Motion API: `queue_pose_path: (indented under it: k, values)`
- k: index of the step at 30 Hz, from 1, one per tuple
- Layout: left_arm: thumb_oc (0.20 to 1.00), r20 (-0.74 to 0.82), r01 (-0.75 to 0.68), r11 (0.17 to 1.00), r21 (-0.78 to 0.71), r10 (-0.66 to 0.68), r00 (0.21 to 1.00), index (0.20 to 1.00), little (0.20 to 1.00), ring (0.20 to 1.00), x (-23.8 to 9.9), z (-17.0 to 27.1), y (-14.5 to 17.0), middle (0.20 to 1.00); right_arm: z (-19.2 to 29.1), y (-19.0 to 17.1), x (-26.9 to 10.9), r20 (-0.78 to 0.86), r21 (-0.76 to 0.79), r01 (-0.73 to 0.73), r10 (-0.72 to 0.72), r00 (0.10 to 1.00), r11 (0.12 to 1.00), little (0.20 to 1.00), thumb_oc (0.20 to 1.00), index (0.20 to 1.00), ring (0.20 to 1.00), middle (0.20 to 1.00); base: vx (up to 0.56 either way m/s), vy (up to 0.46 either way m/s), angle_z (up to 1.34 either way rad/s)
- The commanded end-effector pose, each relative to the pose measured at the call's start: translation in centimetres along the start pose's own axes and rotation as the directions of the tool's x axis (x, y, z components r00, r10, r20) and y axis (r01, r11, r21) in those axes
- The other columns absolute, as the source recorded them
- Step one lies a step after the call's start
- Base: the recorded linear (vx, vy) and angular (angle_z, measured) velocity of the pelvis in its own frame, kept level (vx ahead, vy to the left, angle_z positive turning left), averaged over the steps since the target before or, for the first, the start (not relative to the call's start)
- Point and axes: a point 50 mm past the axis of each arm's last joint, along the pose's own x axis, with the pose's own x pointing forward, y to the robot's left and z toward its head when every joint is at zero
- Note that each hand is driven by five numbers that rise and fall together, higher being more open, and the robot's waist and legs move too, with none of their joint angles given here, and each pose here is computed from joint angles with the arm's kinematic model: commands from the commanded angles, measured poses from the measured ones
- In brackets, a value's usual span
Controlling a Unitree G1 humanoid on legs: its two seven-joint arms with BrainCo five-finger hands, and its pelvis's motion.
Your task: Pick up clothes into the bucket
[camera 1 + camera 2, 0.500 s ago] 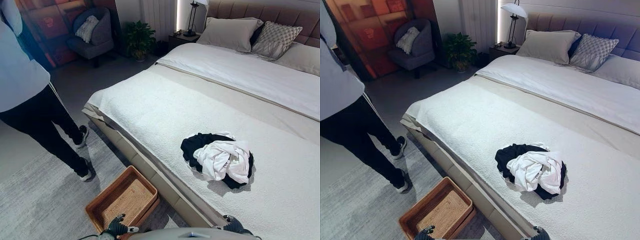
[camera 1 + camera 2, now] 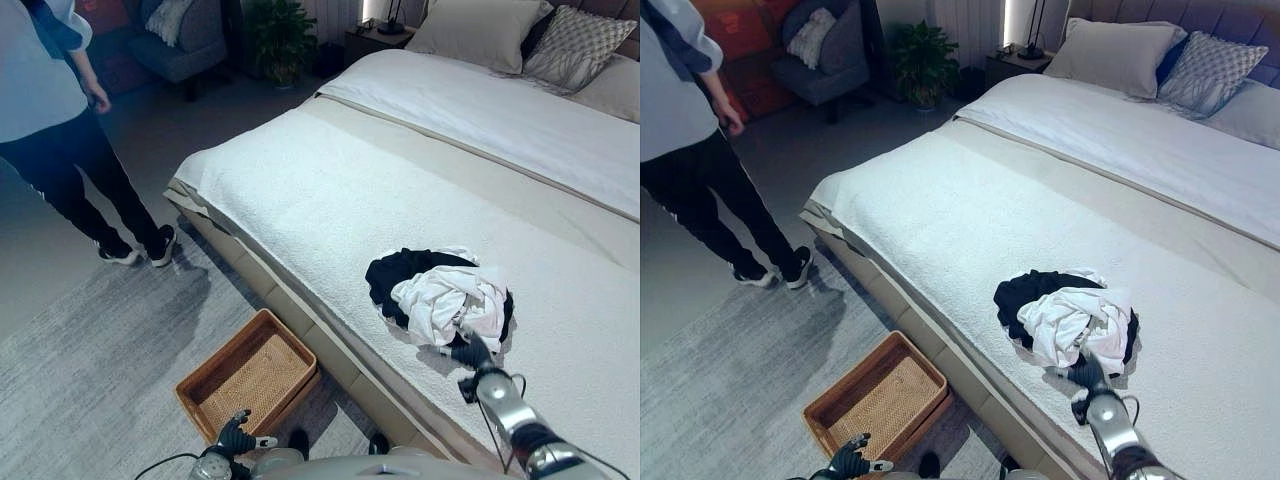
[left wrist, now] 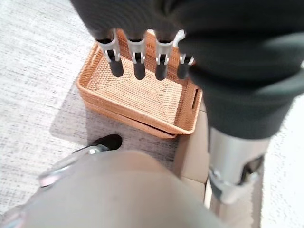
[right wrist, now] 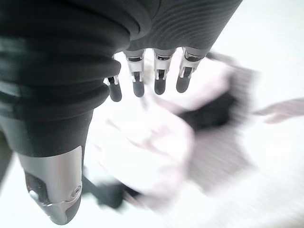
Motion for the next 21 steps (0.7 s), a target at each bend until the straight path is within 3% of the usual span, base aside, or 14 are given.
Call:
queue_pose_path:
  k: [1, 9, 14, 17, 20, 21]
  values:
    - [1.0, 0.07, -0.011, 1.0, -0.003, 0.011, 0.997, 1.0, 1.0, 1.0, 0.4, 1.9, -0.5, 1.0, 5.0, -1.8, 1.3, 0.177, 0.076, 0.107, -0.119, 0.977, 0.991, 1.0, 1.0, 1.0, 1.0, 1.0, 0.0, 0.0, 0.0]
    - [1.0, 0.136, -0.044, 0.999, -0.008, 0.044, 0.99, 1.0, 1.0, 1.0, 0.8, 4.1, -0.5, 1.0, 11.4, -4.5, 2.8, 0.342, 0.029, 0.271, -0.264, 0.902, 0.962, 1.0, 1.0, 1.0, 1.0, 1.0, -0.01, 0.007, 0.01]
    - [1.0, 0.21, -0.085, 0.996, 0.003, 0.082, 0.974, 1.0, 1.0, 1.0, 1.2, 6.7, -0.5, 1.0, 13.7, -6.3, 3.6, 0.377, -0.062, 0.436, -0.383, 0.843, 0.898, 1.0, 1.0, 1.0, 1.0, 1.0, -0.06, 0.032, 0.07]
    - [1.0, 0.248, -0.093, 0.996, 0.009, 0.088, 0.965, 1.0, 1.0, 1.0, 1.4, 8.2, -0.7, 1.0, 13.7, -7.8, 4.4, 0.336, -0.198, 0.498, -0.418, 0.844, 0.844, 1.0, 1.0, 1.0, 1.0, 1.0, -0.04, 0.029, 0.1]
    - [1.0, 0.292, -0.097, 0.995, -0.008, 0.095, 0.952, 1.0, 1.0, 1.0, 1.5, 9.9, -0.9, 1.0, 13.3, -9.7, 4.8, 0.34, -0.422, 0.536, -0.421, 0.841, 0.731, 1.0, 1.0, 1.0, 1.0, 1.0, -0.06, 0.006, 0.11]
    - [1.0, 0.311, -0.082, 0.997, -0.008, 0.08, 0.947, 1.0, 1.0, 1.0, 1.6, 10.8, -1.4, 1.0, 12.1, -10.7, 4.9, 0.305, -0.555, 0.513, -0.414, 0.858, 0.655, 1.0, 1.0, 1.0, 1.0, 1.0, -0.04, -0.02, 0.12]
